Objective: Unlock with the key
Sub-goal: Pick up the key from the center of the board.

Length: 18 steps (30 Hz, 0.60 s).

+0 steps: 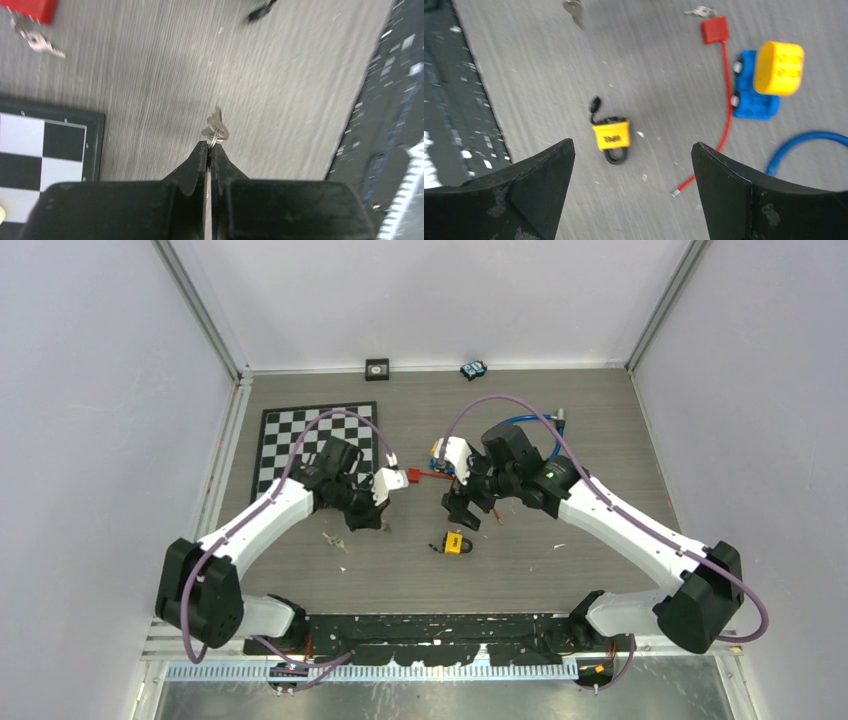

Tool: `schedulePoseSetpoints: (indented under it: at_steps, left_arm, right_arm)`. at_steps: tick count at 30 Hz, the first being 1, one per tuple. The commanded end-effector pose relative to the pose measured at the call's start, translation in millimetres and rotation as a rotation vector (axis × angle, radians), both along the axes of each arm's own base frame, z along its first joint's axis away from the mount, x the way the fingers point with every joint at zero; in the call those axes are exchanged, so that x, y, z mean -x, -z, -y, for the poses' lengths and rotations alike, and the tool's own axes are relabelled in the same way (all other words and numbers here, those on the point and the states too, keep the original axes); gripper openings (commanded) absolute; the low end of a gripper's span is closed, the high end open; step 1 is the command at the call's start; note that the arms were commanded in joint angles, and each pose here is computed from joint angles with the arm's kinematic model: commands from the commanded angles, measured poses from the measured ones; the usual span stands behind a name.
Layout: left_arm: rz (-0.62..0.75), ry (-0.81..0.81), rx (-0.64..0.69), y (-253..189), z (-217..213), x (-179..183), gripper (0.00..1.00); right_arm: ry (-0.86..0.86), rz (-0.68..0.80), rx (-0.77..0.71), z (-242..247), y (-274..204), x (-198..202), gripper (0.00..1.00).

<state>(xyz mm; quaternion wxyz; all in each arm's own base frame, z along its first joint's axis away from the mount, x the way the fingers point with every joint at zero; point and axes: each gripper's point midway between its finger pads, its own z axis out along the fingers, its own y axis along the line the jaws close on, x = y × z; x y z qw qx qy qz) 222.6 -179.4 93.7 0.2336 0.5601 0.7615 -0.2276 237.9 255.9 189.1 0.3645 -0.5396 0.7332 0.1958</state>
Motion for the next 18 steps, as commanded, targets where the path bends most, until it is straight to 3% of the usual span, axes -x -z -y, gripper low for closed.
schedulePoseSetpoints:
  at_steps: [1,5,10,18]
  left_arm:
    - [-0.105,0.032,0.246,-62.1,35.5,24.4,0.00]
    - [-0.182,0.044,0.376,-93.5,53.7,33.6,0.00]
    - [-0.318,0.054,0.506,-117.9,73.8,38.8,0.00]
    - [-0.461,0.034,0.601,-132.3,90.1,35.0,0.00]
  right_arm:
    - [-0.090,-0.156,-0.193,-43.1,-13.7,16.4,0.89]
    - [-0.173,-0.300,-0.240,-64.6,-11.4,28.8,0.82]
    - [-0.214,-0.366,-0.276,-79.1,-21.7,29.6,0.74]
    - [-0.305,-0.455,-0.303,-87.3,-23.9,43.4,0.70]
